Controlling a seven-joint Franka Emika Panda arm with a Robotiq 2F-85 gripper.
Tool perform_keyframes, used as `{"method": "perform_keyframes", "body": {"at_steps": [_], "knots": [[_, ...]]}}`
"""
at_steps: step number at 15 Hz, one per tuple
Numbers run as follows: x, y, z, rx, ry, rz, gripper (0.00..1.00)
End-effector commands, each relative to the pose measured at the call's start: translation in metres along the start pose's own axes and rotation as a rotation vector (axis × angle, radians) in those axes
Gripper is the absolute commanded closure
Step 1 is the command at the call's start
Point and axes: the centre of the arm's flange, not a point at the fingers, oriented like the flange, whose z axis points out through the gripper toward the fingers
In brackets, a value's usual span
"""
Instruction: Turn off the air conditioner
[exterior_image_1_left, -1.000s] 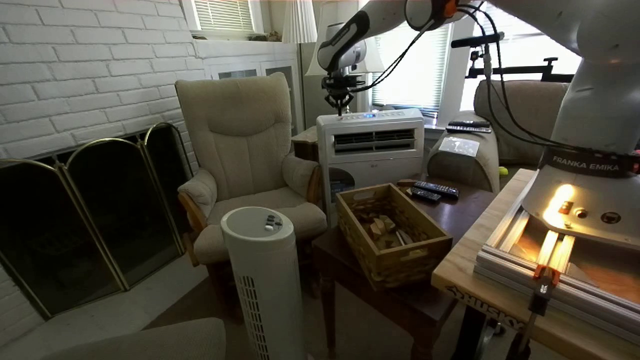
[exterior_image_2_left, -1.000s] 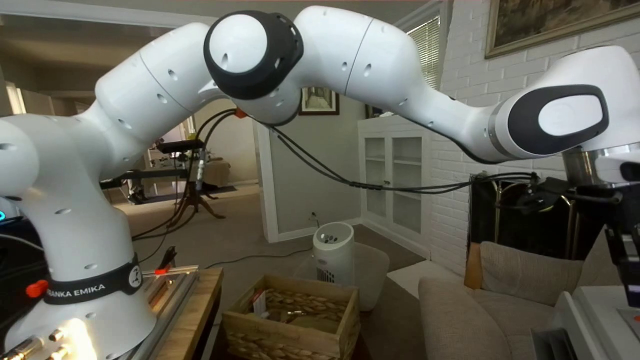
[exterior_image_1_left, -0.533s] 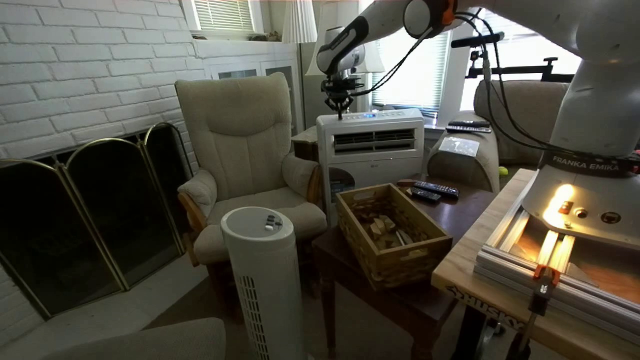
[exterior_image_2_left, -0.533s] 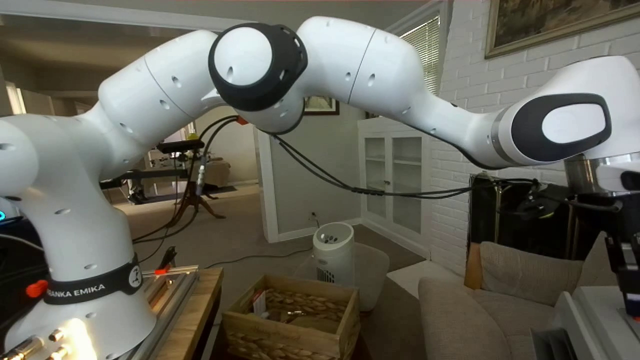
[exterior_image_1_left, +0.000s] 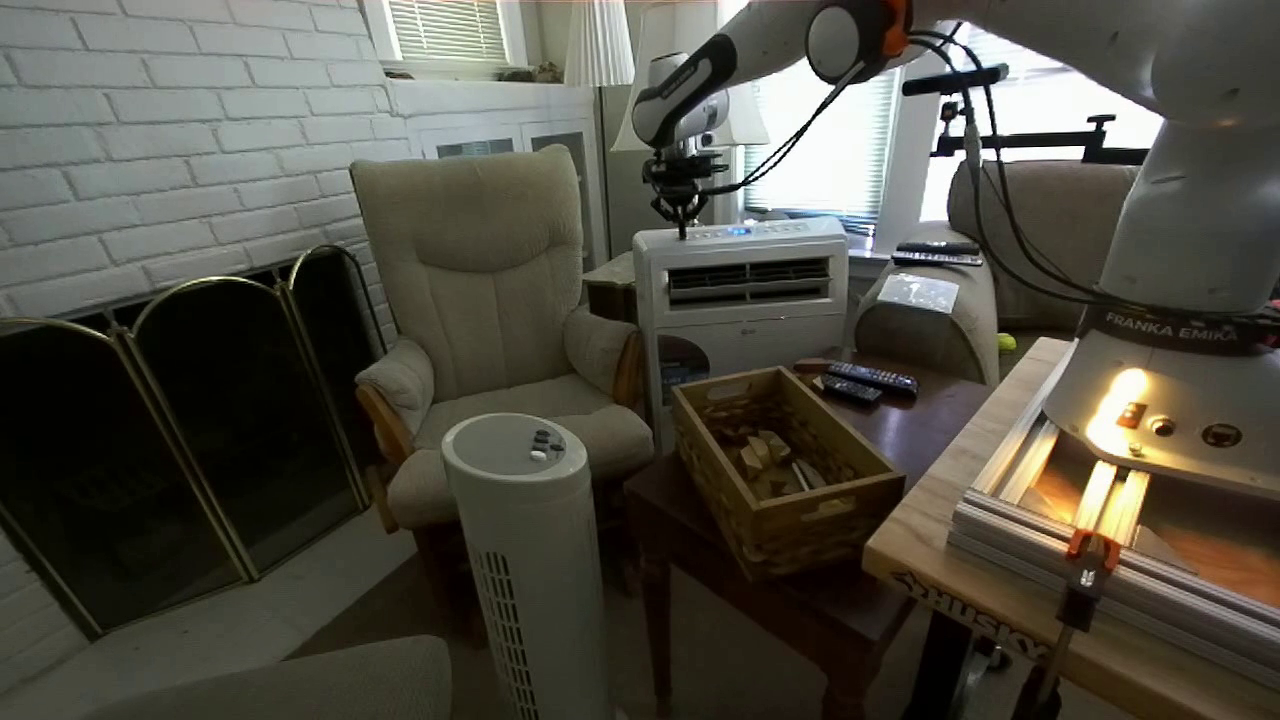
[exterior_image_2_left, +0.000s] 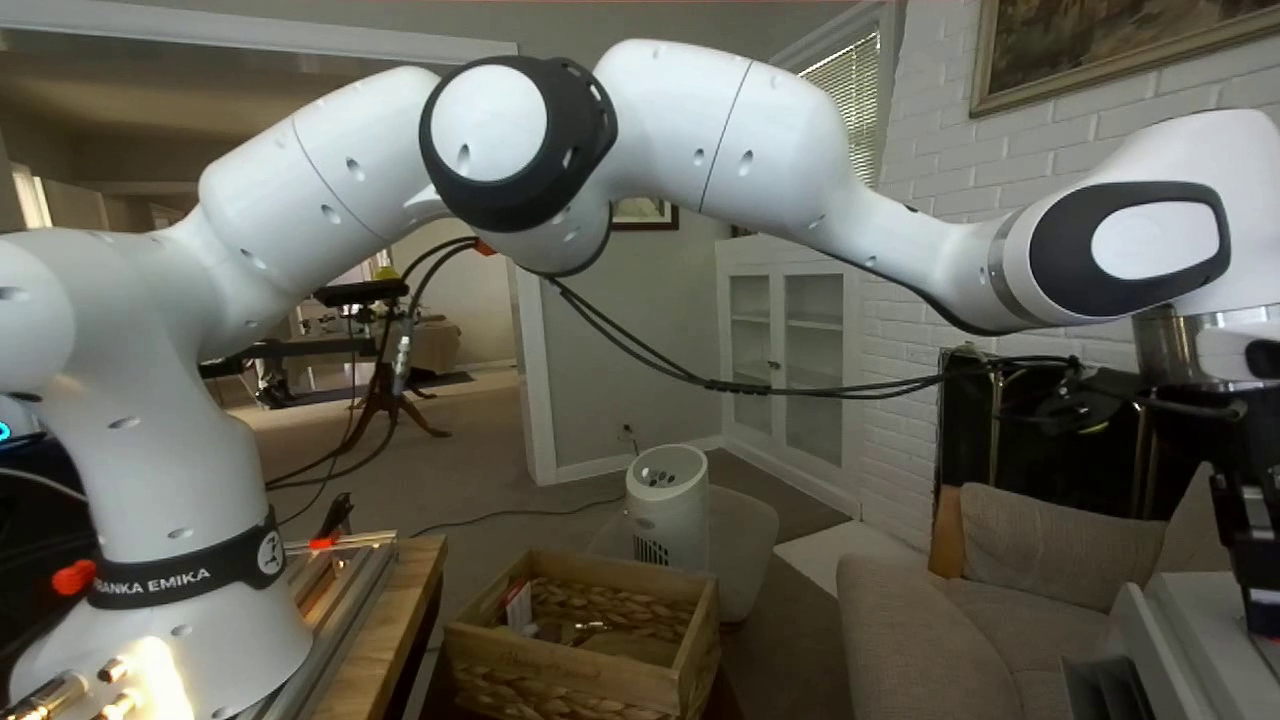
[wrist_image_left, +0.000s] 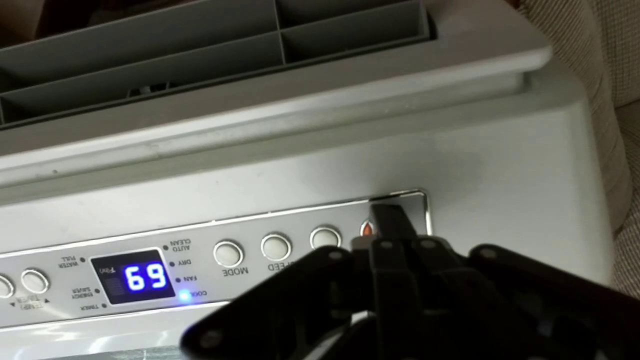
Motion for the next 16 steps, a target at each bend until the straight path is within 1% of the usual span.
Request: {"method": "perform_keyframes", "body": {"at_steps": [1, 5, 6, 8, 11, 13, 16], "knots": [[0.016, -0.014, 0.007, -0.015, 0.015, 0.017, 1.0], [0.017, -0.015, 0.01, -0.014, 0.008, 0.011, 1.0], [0.017, -0.016, 0.014, -0.025, -0.014, 0.004, 1.0], [0.015, -0.017, 0.023, -0.076, -0.058, -0.011, 1.0], [0.014, -0.014, 0.015, -0.074, -0.104, -0.01, 1.0], [0.015, -0.011, 0.005, -0.051, -0.105, -0.01, 1.0], [0.009, -0.003, -0.012, -0.023, -0.043, -0.011, 1.0]]}}
